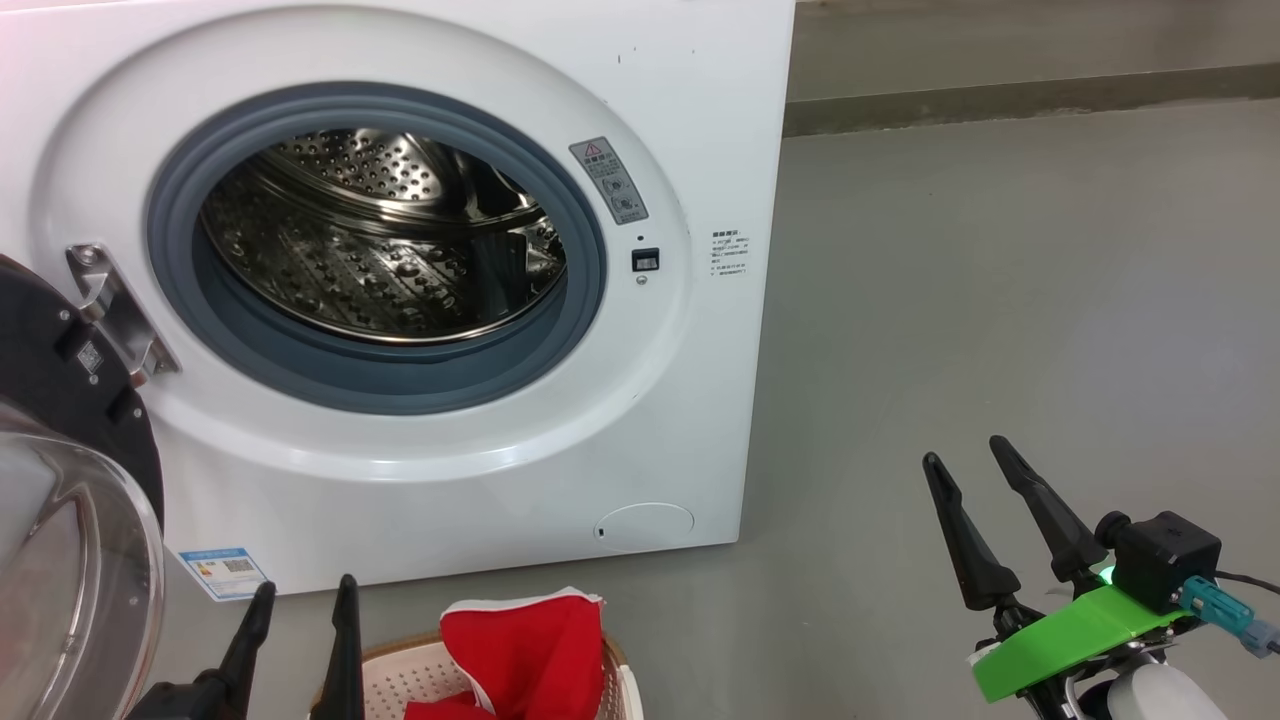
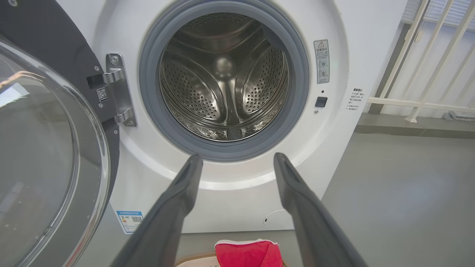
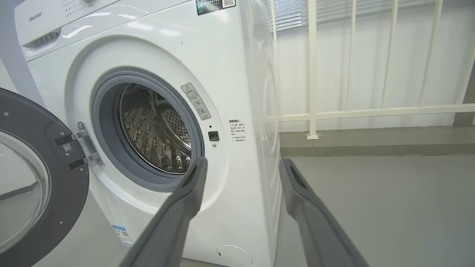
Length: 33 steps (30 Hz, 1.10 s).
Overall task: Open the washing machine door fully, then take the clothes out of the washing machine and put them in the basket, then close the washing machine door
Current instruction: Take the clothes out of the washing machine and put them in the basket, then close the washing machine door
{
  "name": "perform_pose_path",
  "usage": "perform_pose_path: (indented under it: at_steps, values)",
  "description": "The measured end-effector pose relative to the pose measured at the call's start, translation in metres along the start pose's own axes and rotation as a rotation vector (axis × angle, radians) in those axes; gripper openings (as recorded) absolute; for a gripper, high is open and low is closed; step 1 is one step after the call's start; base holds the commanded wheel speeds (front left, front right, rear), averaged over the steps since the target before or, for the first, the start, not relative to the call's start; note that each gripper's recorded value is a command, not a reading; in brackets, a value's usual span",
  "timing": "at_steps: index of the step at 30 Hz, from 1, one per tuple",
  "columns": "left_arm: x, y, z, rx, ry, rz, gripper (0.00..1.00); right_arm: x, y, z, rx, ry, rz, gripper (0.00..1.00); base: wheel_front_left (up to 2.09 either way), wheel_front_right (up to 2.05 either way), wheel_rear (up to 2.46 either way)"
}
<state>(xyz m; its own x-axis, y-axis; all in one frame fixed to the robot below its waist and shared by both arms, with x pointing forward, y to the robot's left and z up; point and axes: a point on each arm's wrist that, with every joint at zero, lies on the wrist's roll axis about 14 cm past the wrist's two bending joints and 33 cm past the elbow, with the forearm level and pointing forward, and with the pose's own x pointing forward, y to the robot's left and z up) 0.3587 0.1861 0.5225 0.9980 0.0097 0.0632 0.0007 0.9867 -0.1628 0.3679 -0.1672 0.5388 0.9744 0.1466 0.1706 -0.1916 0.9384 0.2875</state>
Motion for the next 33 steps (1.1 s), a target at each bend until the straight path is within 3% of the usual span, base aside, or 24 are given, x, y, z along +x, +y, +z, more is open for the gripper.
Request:
perform_pose_path:
  at_steps: [33]
  values:
    - [-0.001, 0.008, -0.012, -0.043, 0.025, 0.029, 1.00, 0.000, 0.000, -0.003, -0.004, 0.012, 0.004, 1.00, 0.00, 0.00, 0.00]
